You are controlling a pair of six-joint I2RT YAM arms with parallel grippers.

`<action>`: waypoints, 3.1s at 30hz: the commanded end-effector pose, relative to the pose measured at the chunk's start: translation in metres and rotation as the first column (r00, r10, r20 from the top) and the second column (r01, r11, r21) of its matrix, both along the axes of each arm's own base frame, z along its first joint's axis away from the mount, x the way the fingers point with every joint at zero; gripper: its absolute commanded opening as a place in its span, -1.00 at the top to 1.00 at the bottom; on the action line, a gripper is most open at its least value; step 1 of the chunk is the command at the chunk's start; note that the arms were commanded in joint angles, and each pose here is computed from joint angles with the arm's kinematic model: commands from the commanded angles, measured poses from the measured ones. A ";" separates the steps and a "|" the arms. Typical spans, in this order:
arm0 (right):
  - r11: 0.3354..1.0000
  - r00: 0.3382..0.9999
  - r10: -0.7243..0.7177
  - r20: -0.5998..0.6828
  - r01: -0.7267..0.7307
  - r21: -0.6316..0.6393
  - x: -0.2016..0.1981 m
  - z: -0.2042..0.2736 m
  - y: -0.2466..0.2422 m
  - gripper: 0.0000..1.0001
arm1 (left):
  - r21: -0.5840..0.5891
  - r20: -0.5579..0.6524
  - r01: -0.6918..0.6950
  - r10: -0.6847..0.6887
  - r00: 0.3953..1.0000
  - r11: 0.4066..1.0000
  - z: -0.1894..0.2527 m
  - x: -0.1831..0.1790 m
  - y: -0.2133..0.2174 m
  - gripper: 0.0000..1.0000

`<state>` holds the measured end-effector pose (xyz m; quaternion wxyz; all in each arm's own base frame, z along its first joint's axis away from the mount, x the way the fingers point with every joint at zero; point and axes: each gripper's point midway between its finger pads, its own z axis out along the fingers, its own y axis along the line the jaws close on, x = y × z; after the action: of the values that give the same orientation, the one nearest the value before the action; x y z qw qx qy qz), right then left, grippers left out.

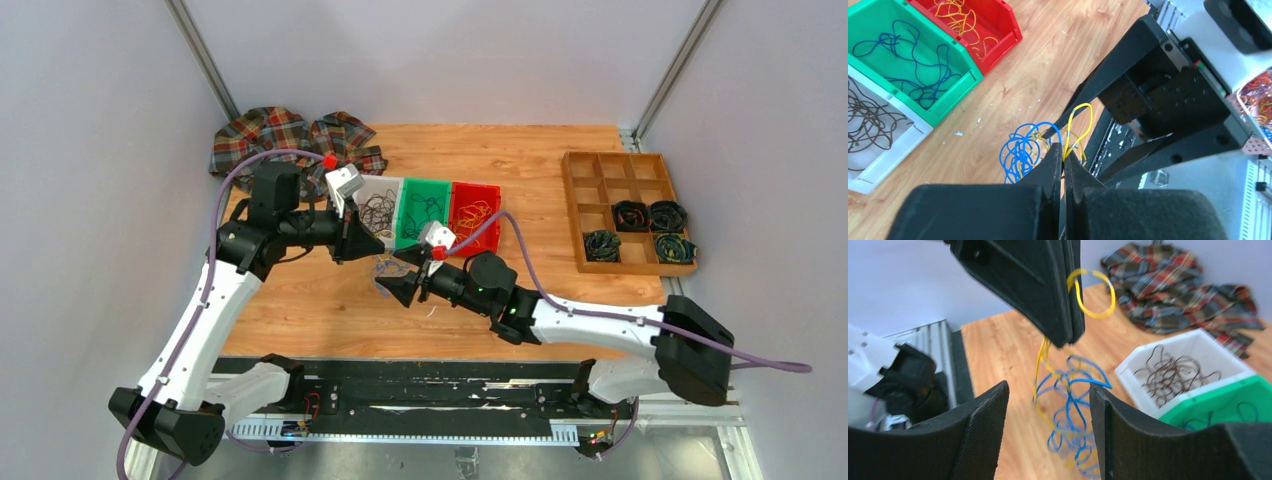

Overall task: Untangle the cables
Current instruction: Untie the cable, then place the cable in the bin.

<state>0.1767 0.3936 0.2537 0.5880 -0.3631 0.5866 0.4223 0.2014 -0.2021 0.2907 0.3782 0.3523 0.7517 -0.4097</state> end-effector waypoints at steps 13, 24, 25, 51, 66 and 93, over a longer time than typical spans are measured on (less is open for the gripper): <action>0.949 0.926 -0.315 0.210 0.301 0.096 0.054 0.009 0.021 0.44 | -0.141 -0.039 0.069 -0.075 0.996 0.988 0.048 -0.030 -0.011 0.99; 0.960 0.958 -0.278 0.073 0.278 0.003 0.039 -0.066 0.002 0.66 | -0.194 0.040 0.088 -0.082 0.996 0.977 0.101 -0.034 -0.013 0.99; 0.961 0.960 -0.276 0.046 0.276 0.002 0.036 -0.072 0.000 0.66 | -0.196 0.047 0.086 -0.078 0.996 0.977 0.105 -0.034 -0.013 0.99; 0.945 0.951 -0.274 -0.146 0.238 -0.225 -0.012 -0.187 -0.070 0.34 | -0.396 0.545 -0.171 0.380 0.748 0.902 0.307 0.013 0.027 0.99; 0.950 0.945 -0.273 -0.182 0.236 -0.203 -0.014 -0.172 -0.069 -0.17 | -0.478 0.580 -0.153 0.442 0.684 0.865 0.332 0.017 0.030 0.99; 0.565 0.565 -0.825 -0.031 0.819 -0.102 0.069 -0.032 -0.220 -0.32 | -0.251 0.274 -0.040 0.111 0.955 0.967 0.170 0.115 -0.126 0.99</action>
<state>0.2374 0.2035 0.2346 0.6839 -0.0836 0.7087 0.1517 0.3103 -0.3146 0.4278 0.5118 0.3213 0.6847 -0.4075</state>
